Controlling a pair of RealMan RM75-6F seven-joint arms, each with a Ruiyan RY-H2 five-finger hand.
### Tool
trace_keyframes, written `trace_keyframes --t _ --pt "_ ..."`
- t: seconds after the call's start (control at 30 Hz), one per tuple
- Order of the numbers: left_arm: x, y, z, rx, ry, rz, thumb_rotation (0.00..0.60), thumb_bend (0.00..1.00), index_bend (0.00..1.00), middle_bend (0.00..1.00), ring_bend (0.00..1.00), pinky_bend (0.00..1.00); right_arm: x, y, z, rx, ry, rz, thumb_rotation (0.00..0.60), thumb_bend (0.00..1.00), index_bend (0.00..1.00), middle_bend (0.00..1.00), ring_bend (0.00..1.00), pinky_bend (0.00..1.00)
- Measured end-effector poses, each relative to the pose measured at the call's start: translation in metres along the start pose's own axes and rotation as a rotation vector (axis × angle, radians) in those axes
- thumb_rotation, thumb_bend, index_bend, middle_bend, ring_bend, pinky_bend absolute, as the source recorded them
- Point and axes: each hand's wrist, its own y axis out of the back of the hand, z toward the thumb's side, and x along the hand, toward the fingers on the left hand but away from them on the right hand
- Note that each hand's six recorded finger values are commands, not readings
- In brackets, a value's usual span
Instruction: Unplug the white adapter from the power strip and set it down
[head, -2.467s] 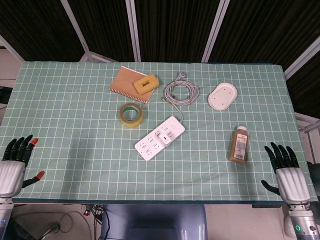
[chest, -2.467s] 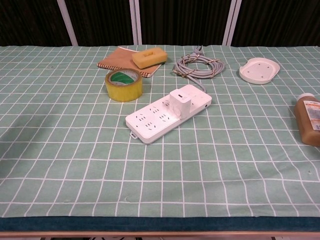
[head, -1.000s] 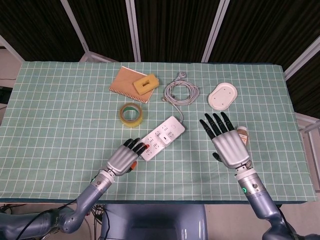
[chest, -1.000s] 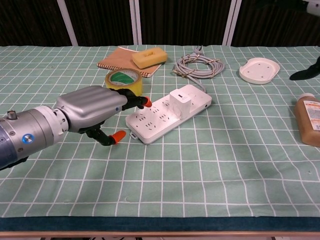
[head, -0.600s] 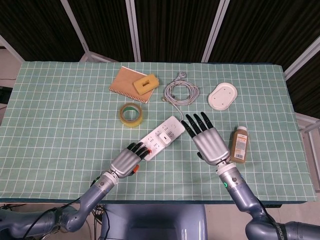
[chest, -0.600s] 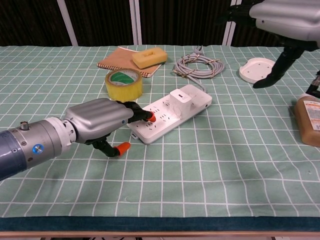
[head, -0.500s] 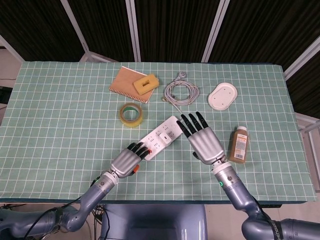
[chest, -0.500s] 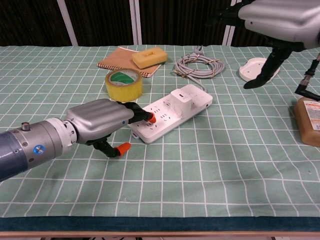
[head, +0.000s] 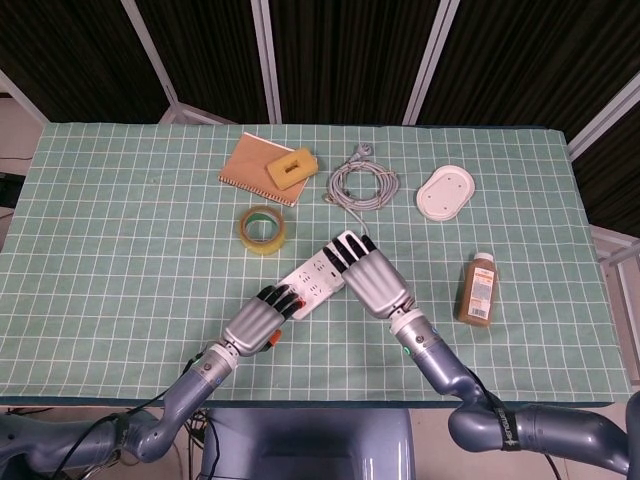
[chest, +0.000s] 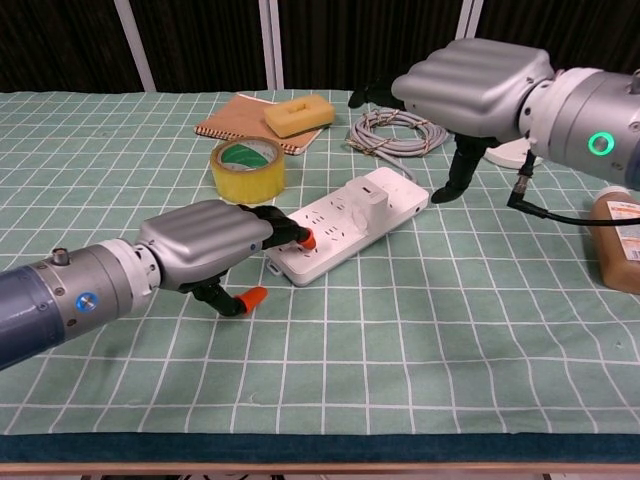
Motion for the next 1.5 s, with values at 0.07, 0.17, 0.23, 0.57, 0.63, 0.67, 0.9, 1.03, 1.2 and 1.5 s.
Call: trace_keyframes --t 0.07,0.17,0.23,0.57,0.63,0.67,0.9,1.03,1.2,1.5 --pt "0.000 0.000 0.001 -0.003 -0.003 0.000 0.600 0.46 0.16 0.16 0.06 0.16 -0.005 -0.006 0.001 0.003 0.000 0.014 0.600 0.16 0.16 0.19 0.20 0.27" --pt "0.001 0.000 0.002 -0.007 -0.007 0.002 0.600 0.46 0.17 0.15 0.06 0.16 -0.013 -0.016 0.003 -0.004 0.000 0.036 0.600 0.16 0.18 0.21 0.23 0.29" --pt "0.001 0.001 0.002 -0.008 -0.010 0.005 0.600 0.46 0.17 0.15 0.06 0.16 -0.017 -0.023 0.005 -0.008 0.001 0.048 0.600 0.16 0.18 0.22 0.23 0.29" --pt "0.000 -0.005 -0.003 -0.030 0.004 -0.005 0.600 0.46 0.17 0.15 0.06 0.19 -0.031 -0.045 0.021 -0.006 0.019 0.085 0.600 0.16 0.19 0.22 0.24 0.29" --pt "0.000 -0.006 -0.004 -0.035 0.005 -0.006 0.600 0.46 0.17 0.15 0.06 0.20 -0.033 -0.045 0.023 -0.008 0.020 0.082 0.600 0.16 0.19 0.23 0.24 0.29" --pt "0.000 -0.007 -0.004 -0.037 0.006 -0.006 0.600 0.46 0.17 0.15 0.06 0.20 -0.033 -0.044 0.024 -0.010 0.021 0.080 0.600 0.16 0.19 0.23 0.24 0.29" --pt "0.000 -0.011 -0.006 -0.036 0.003 -0.013 0.600 0.46 0.17 0.15 0.06 0.20 -0.037 -0.048 0.028 -0.003 0.024 0.085 0.600 0.16 0.21 0.23 0.24 0.29" --pt "0.001 -0.012 -0.006 -0.035 0.002 -0.015 0.600 0.46 0.17 0.15 0.06 0.20 -0.039 -0.050 0.029 0.004 0.025 0.088 0.600 0.16 0.26 0.27 0.28 0.31" --pt "0.001 -0.013 -0.008 -0.035 0.003 -0.017 0.600 0.46 0.18 0.15 0.06 0.20 -0.043 -0.053 0.030 0.000 0.022 0.089 0.600 0.20 0.31 0.29 0.31 0.35" --pt "0.002 -0.016 -0.010 -0.031 0.003 -0.021 0.600 0.46 0.18 0.15 0.06 0.20 -0.050 -0.060 0.035 -0.015 0.027 0.093 0.600 0.23 0.31 0.30 0.31 0.35"
